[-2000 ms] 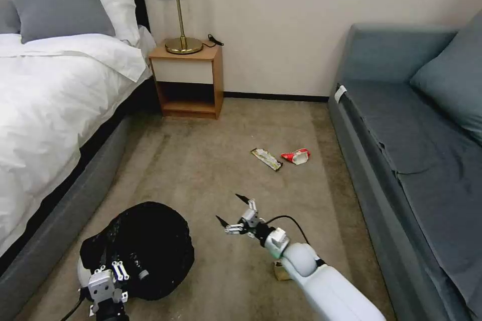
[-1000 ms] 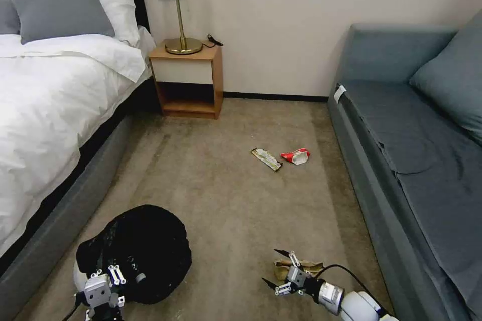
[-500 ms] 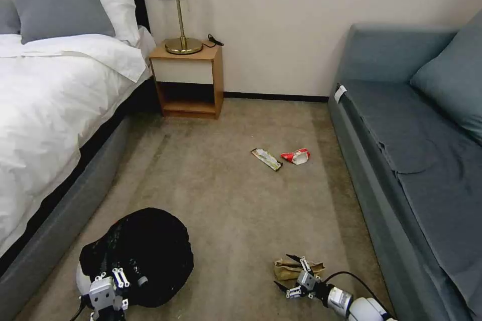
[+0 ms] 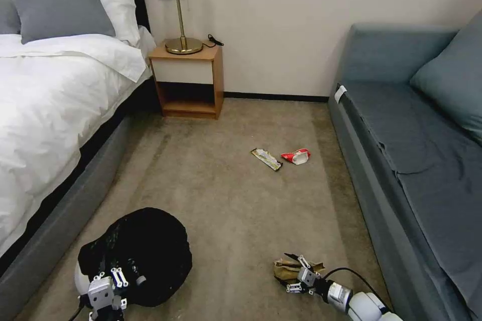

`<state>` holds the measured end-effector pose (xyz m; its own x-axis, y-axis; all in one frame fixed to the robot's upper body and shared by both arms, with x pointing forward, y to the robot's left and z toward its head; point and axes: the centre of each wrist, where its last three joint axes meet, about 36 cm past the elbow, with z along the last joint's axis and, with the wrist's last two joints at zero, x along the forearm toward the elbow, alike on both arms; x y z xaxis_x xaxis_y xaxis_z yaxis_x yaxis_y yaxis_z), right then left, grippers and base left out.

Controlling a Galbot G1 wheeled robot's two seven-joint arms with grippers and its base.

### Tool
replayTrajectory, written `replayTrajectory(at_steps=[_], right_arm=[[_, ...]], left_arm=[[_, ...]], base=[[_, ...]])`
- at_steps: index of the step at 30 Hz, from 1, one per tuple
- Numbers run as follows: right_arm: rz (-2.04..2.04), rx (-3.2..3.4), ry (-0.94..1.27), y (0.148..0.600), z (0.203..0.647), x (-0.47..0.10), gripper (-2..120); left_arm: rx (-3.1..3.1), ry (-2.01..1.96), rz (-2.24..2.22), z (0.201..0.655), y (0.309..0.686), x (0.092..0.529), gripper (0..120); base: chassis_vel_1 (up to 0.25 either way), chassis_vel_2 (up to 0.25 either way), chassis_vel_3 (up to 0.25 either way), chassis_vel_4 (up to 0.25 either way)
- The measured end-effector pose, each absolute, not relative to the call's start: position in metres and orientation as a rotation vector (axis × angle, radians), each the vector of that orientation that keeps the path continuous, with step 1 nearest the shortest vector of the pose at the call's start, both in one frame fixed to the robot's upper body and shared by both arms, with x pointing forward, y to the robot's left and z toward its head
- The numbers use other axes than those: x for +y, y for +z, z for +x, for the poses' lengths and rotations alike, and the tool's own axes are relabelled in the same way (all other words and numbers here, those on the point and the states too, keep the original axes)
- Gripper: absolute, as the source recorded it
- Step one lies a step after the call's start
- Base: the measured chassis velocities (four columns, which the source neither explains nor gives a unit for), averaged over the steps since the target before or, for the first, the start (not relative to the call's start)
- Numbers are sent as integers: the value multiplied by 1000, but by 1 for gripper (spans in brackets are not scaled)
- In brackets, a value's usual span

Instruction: Pick up the trash bin, then pick up the garbage on the floor and place it into the trash bin.

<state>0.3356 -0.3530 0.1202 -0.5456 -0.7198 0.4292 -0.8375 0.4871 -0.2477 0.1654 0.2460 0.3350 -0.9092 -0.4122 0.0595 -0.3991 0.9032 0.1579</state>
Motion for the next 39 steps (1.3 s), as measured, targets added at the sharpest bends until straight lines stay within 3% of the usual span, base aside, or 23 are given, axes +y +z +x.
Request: replayTrajectory(at_steps=[4,6,7,10,12,20,39], right_arm=[[1327,-2455,638,119,337,-354,64],[1331,-2449,640,118,338,-354,50],[1331,-2449,640,118,338,-354,50],[1330,-2446,637,118,338,-355,36],[1331,-2445,637,118,338,-355,34],[1328,-2441,626,117,334,-356,2],[1351,-2461,619,115,341,-343,0]], left_arm=[[-2976,-223,641,166,337,249,6],[-2978,-230,644,168,339,252,6],[-2978,-230,644,168,339,252,6],[-2979,-232,642,169,340,253,6],[-2980,-231,642,169,340,253,6],[-2982,-232,639,168,343,253,6],[-2974,-242,703,169,342,262,6]], base=[[0,0,0,0],[0,0,0,0],[0,0,0,0],[0,0,0,0],[0,0,0,0],[0,0,0,0],[0,0,0,0]])
